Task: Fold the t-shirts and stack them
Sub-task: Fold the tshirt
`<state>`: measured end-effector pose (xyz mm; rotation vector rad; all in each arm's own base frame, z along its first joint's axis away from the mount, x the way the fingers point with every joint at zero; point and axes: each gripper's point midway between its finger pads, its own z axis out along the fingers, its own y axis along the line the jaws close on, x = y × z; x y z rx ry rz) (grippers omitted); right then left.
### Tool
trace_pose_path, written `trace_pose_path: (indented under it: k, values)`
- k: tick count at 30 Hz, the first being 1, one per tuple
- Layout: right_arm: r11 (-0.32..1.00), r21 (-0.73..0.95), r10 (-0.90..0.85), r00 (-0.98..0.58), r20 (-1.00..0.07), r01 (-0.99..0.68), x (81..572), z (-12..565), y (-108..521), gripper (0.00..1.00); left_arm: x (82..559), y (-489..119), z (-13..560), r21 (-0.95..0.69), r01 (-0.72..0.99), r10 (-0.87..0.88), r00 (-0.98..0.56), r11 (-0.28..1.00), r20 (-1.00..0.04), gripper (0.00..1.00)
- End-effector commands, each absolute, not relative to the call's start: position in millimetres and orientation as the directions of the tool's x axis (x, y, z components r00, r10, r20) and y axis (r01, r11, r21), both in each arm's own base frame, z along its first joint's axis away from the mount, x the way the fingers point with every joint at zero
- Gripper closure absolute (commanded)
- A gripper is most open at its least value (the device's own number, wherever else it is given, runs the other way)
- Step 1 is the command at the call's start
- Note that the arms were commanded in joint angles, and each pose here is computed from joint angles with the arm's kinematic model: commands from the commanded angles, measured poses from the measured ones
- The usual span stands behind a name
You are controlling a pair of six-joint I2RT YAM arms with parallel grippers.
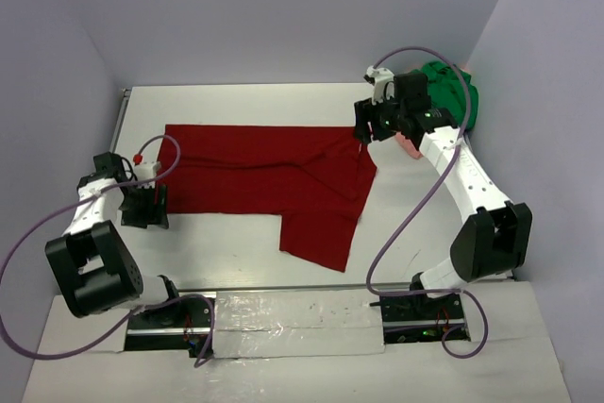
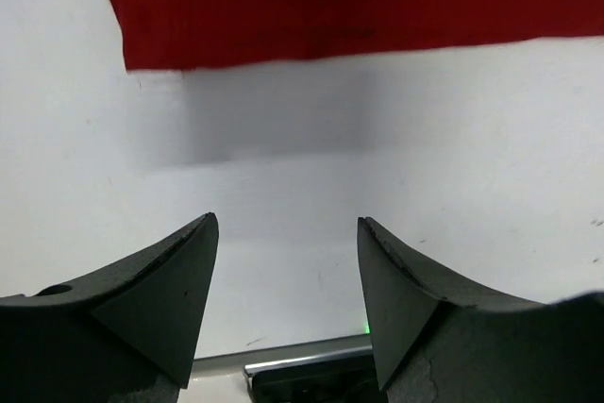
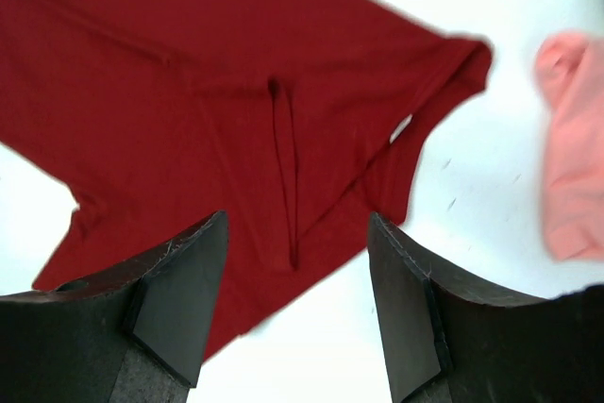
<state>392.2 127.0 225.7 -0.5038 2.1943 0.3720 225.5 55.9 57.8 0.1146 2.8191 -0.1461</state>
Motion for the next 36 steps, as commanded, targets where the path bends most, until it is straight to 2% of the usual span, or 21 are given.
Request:
trace_pose_path:
  k: [1, 3, 6, 10, 17, 23, 29, 36]
  values:
    - [0.862, 0.103, -0.227, -0.559, -0.797, -0.496, 386, 233, 125, 0.32, 221, 69, 51, -0.091, 0.098, 0.067, -0.953, 0.991, -0.296, 0.31]
    - [0.854, 0.108, -0.23, -0.556, -0.799, -0.509, 382, 235, 124, 0.32, 219, 73, 44, -0.101, 0.081, 0.05, -0.959, 0.992, -0.279, 0.31]
    - [0.839, 0.109, -0.237, -0.54, -0.808, -0.532, 376, 238, 125, 0.32, 227, 83, 42, -0.093, 0.046, 0.015, -0.949, 0.995, -0.316, 0.32]
    - [0.805, 0.144, -0.249, -0.549, -0.798, -0.575, 366, 226, 133, 0.34, 244, 89, 47, -0.076, 0.029, -0.005, -0.909, 0.997, -0.416, 0.31]
    - [0.773, 0.167, -0.269, -0.554, -0.788, -0.612, 353, 218, 138, 0.36, 255, 85, 42, -0.095, 0.04, -0.009, -0.882, 0.995, -0.471, 0.32]
    - [0.758, 0.174, -0.276, -0.551, -0.788, -0.628, 345, 219, 139, 0.36, 261, 89, 35, -0.095, 0.012, -0.035, -0.879, 0.995, -0.476, 0.32]
    - [0.74, 0.177, -0.289, -0.544, -0.787, -0.649, 339, 212, 141, 0.36, 282, 99, 45, -0.07, -0.028, -0.062, -0.835, 0.997, -0.546, 0.31]
    - [0.727, 0.183, -0.303, -0.548, -0.78, -0.662, 337, 206, 142, 0.37, 292, 106, 38, -0.078, -0.069, -0.1, -0.838, 0.995, -0.537, 0.32]
